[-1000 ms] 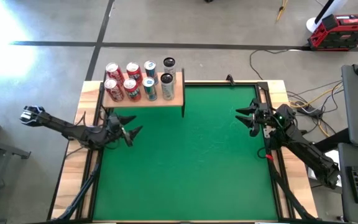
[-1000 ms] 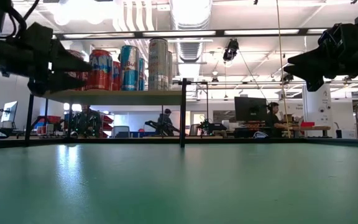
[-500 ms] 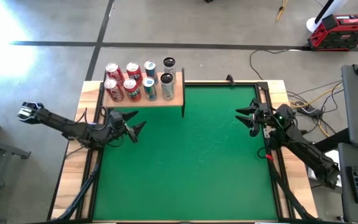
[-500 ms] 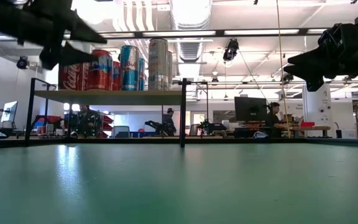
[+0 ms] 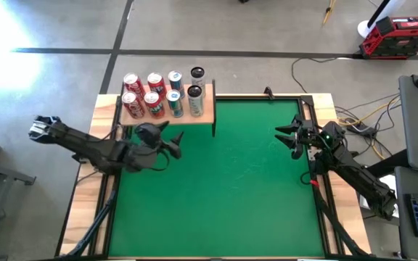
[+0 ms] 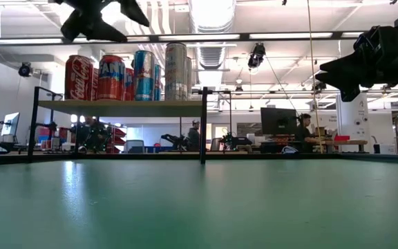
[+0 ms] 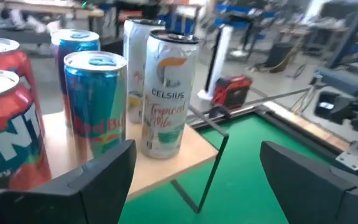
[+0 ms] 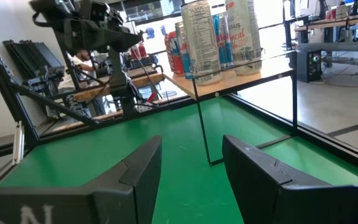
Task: Place canned beverage on shelf
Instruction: Put the white soda aligned with the other white soda can can on the shelf
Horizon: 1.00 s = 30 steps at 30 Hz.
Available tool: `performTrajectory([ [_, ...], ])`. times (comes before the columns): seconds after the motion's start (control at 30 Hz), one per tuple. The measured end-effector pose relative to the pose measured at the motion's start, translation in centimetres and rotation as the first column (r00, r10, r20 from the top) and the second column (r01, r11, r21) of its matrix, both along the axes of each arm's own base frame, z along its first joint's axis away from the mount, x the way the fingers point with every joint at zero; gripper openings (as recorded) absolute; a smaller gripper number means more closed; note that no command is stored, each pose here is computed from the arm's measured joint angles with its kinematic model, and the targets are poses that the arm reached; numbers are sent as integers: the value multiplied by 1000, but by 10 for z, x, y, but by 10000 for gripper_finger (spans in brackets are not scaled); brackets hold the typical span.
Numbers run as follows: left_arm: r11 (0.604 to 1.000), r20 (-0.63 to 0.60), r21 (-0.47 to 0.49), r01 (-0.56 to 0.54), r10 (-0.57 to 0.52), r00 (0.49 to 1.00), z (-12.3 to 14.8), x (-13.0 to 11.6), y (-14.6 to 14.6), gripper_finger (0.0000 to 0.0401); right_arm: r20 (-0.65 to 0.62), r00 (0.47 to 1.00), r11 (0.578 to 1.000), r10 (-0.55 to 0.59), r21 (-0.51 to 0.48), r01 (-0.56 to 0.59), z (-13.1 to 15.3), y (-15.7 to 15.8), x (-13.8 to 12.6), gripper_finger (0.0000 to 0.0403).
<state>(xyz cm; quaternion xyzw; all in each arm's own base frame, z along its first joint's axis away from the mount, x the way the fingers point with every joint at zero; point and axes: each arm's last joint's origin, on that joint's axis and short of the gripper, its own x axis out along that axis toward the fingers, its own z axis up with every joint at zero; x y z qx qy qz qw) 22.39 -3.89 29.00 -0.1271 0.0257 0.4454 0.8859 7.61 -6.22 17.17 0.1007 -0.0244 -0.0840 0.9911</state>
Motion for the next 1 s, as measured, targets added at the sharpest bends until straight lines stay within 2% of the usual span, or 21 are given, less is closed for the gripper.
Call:
performTrajectory([
  [0.2,998,-82,-50,-37,32,996,42,29,4,327,0,1000,1000,0,0,0,0,0,0,162],
  [0.33,980,-210,-195,-34,-8,978,74,43,21,327,0,1000,1000,0,0,0,0,0,0,162],
  [0.47,900,-324,-411,-146,5,946,87,59,53,327,0,1000,1000,0,0,0,0,0,0,162],
  [0.57,847,-370,-513,-138,-73,926,97,71,76,327,0,1000,1000,0,0,0,0,0,0,162],
  [0.7,839,-388,-537,-85,-157,908,108,85,98,327,0,1000,1000,0,0,0,0,0,0,162],
  [1.0,855,-491,-498,-143,-143,859,119,101,116,327,0,1000,1000,0,0,0,0,0,0,162],
])
